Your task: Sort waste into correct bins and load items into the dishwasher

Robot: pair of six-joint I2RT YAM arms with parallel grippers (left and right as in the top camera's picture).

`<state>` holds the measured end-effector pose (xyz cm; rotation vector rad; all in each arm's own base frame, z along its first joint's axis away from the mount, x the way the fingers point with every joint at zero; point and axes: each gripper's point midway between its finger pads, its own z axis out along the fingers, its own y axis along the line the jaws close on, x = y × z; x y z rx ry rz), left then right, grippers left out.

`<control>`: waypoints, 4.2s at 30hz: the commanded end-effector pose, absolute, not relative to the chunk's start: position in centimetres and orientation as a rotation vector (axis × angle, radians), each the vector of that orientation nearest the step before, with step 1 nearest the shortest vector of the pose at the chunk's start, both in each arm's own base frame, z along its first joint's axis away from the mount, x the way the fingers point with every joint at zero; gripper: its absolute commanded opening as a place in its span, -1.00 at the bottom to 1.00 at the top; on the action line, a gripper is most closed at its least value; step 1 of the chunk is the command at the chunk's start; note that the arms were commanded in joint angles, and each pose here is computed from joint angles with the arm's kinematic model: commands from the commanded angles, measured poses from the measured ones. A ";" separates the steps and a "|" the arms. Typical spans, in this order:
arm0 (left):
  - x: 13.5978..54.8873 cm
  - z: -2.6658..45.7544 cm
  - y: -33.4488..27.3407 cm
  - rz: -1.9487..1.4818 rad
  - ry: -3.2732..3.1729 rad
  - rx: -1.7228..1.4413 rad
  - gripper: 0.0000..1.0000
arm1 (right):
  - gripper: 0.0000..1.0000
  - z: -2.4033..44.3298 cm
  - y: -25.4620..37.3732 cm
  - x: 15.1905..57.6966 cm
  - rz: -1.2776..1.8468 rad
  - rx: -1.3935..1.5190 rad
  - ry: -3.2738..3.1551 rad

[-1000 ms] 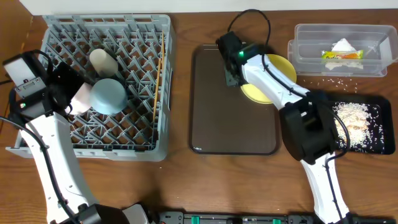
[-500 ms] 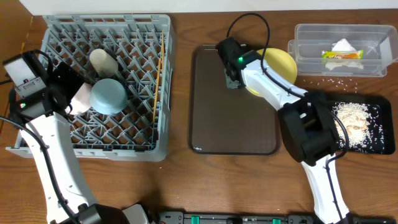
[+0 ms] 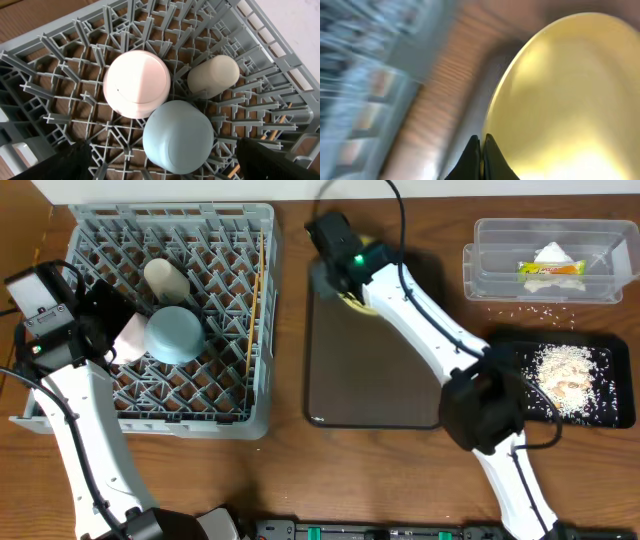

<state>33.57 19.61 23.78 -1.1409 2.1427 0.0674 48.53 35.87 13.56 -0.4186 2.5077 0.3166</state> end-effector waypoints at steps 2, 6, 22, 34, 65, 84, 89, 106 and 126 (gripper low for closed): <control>33.6 23.8 19.9 0.081 2.143 -1.140 0.87 | -0.98 19.5 40.3 47.4 0.608 -0.547 2.385; 33.6 23.8 19.9 0.081 2.143 -1.139 0.88 | -0.98 23.2 43.1 46.6 0.831 -0.622 2.267; 33.6 23.8 19.9 0.081 2.143 -1.139 0.87 | -0.98 32.1 50.1 44.5 1.351 -0.614 1.901; 33.6 23.8 19.9 0.081 2.143 -1.139 0.87 | -0.98 28.4 53.3 42.3 1.530 -0.626 1.851; 33.6 23.8 19.9 0.081 2.143 -1.139 0.87 | -0.10 24.5 53.2 47.4 1.290 -0.346 1.837; 33.6 23.8 19.9 0.081 2.143 -1.139 0.87 | 0.99 32.6 40.8 51.3 0.918 -0.369 1.861; 33.6 23.8 19.9 0.081 2.143 -1.139 0.88 | 0.99 33.1 28.1 52.1 0.464 -0.330 2.041; 33.6 23.8 19.9 0.081 2.143 -1.140 0.87 | 0.99 23.3 7.2 41.1 -0.060 -0.093 2.805; 33.6 23.8 19.9 0.081 2.143 -1.139 0.87 | 0.99 22.0 7.3 37.1 -0.138 -0.160 2.964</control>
